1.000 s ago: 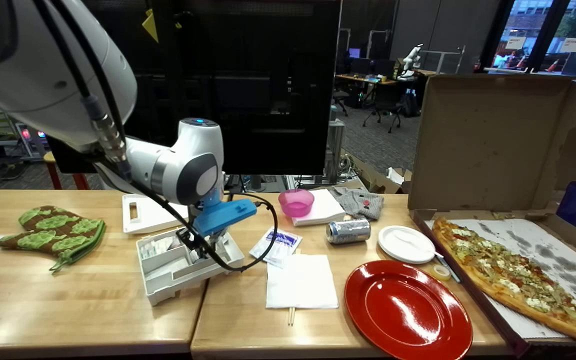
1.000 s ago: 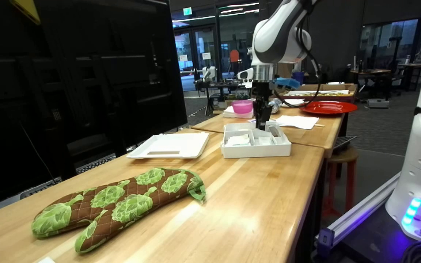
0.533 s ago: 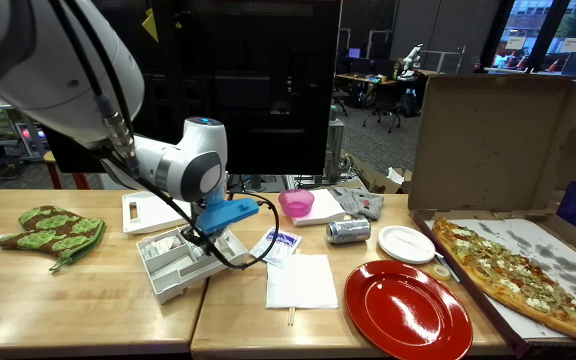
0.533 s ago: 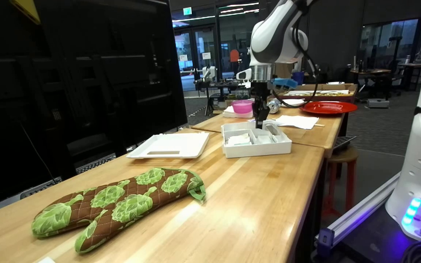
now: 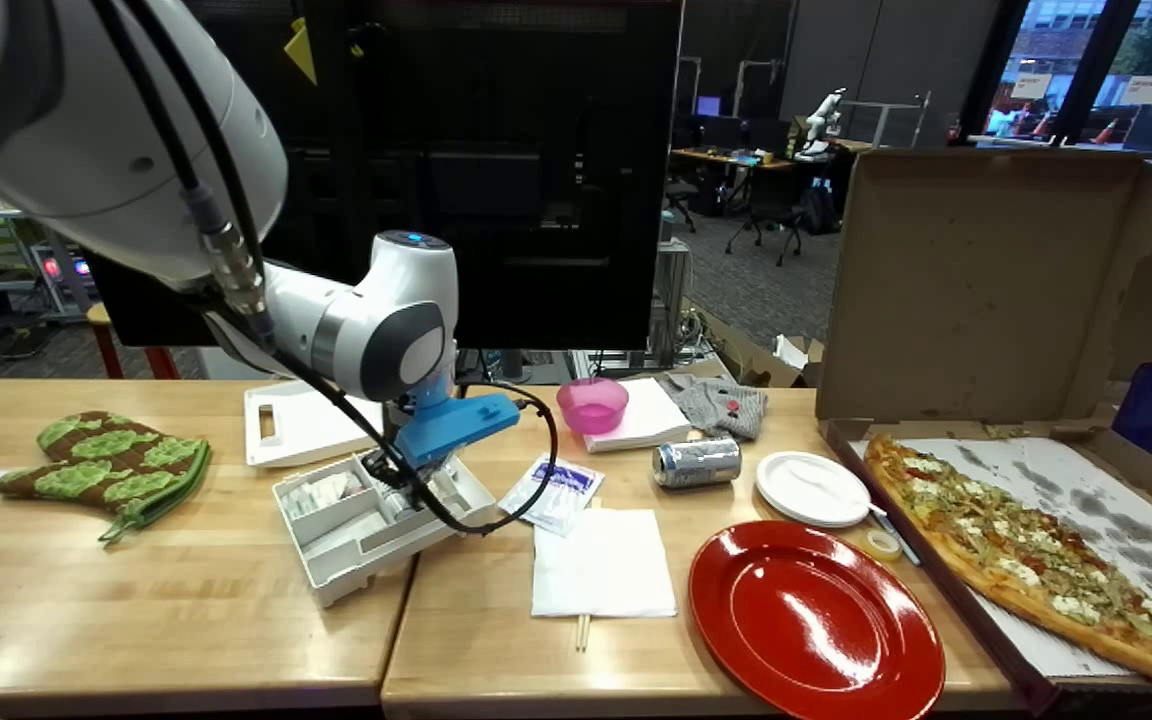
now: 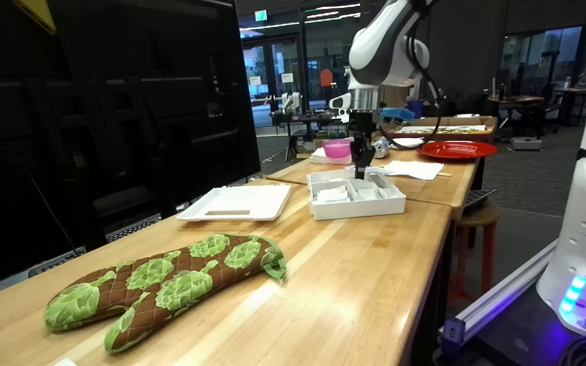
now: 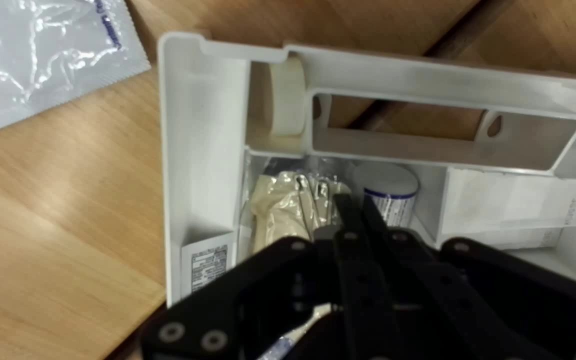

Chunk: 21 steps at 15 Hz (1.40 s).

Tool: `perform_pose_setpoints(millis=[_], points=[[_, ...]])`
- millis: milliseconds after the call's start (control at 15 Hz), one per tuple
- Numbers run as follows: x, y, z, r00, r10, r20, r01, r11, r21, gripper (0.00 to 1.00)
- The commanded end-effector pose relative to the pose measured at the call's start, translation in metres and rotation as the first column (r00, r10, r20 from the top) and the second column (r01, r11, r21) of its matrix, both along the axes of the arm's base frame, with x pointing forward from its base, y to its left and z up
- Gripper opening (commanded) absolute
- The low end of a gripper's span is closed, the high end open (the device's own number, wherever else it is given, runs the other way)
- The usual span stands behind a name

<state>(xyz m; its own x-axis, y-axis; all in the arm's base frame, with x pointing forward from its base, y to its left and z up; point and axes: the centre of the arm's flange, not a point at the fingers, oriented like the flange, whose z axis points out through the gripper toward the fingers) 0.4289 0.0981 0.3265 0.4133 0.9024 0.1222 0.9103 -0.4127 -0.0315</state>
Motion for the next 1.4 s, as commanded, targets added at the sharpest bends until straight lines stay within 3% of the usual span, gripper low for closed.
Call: perform_pose_setpoints(millis=[0, 733, 1067, 1333], points=[[-0.020, -0.001, 0.021, 0.999, 0.046, 0.026, -0.046, 0.999, 0.016, 0.01], [-0.048, -0.001, 0.053, 0.988, 0.122, 0.091, -0.126, 0.991, 0.043, 0.01], [-0.044, -0.018, 0.075, 0.988, 0.058, 0.140, -0.072, 0.993, 0.095, 0.01], [-0.032, -0.044, 0.080, 0.991, -0.034, 0.133, 0.013, 0.989, 0.150, 0.01]])
